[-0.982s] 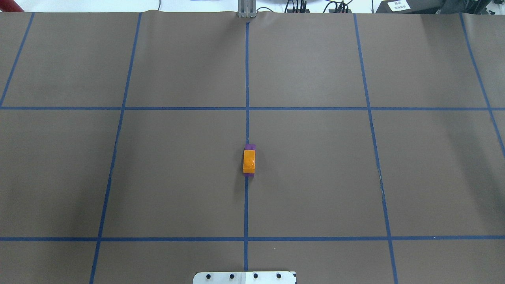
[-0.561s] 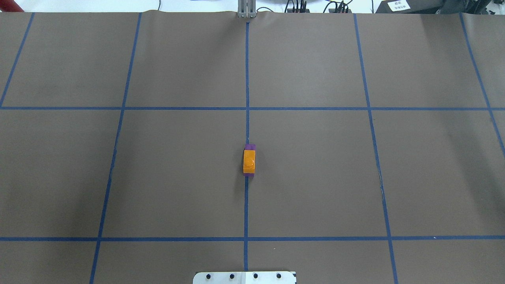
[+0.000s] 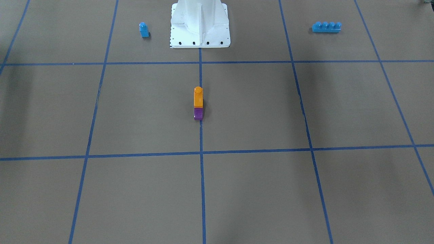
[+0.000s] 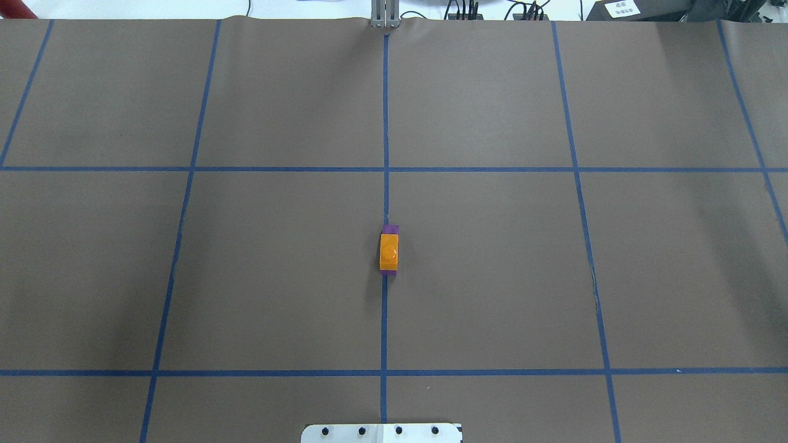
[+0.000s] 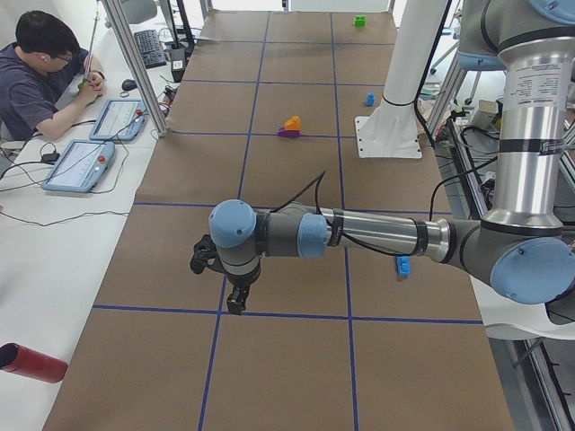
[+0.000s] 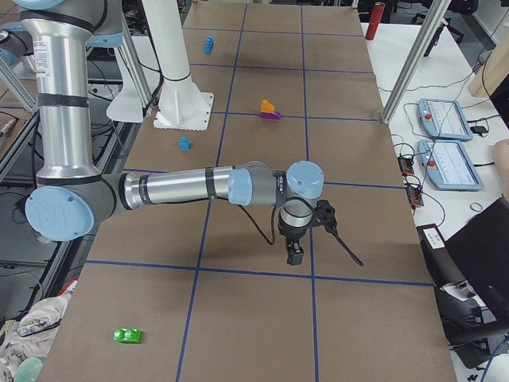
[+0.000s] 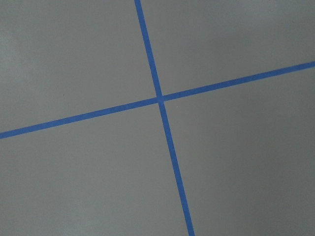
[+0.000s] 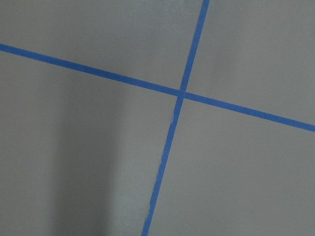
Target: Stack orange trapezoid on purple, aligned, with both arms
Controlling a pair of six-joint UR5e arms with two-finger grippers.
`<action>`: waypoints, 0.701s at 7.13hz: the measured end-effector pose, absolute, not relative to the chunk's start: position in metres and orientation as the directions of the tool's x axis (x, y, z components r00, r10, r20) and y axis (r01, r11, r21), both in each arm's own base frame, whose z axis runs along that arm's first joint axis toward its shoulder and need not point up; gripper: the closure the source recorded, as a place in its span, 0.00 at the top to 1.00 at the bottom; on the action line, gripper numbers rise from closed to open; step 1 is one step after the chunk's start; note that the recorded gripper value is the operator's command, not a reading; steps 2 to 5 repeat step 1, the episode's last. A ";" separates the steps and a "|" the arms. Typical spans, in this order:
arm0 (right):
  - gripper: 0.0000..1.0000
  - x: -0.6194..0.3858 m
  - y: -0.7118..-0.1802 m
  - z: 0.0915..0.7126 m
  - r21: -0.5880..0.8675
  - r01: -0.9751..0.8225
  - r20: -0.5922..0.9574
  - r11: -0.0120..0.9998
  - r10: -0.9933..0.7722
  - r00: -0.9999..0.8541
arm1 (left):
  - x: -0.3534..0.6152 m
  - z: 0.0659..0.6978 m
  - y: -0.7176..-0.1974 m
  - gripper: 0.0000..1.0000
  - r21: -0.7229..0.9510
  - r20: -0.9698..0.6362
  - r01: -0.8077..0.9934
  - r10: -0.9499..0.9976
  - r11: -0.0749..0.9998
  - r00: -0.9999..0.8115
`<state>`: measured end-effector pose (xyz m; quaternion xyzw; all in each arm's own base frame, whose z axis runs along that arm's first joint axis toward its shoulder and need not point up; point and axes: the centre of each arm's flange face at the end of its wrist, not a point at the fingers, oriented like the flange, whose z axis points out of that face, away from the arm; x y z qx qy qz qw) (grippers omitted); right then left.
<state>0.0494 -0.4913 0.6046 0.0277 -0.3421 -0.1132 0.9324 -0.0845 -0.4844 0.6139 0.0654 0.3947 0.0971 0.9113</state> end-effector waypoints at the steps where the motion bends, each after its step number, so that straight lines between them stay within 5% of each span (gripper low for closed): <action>1: 1.00 0.049 -0.491 0.604 0.130 0.192 0.634 0.973 -0.231 0.738 | -0.084 0.614 -0.484 1.00 0.196 -0.706 -0.125 0.228 0.973 0.670; 5: 1.00 0.049 -0.491 0.604 0.130 0.192 0.634 0.973 -0.231 0.738 | -0.084 0.614 -0.484 1.00 0.196 -0.706 -0.125 0.228 0.973 0.670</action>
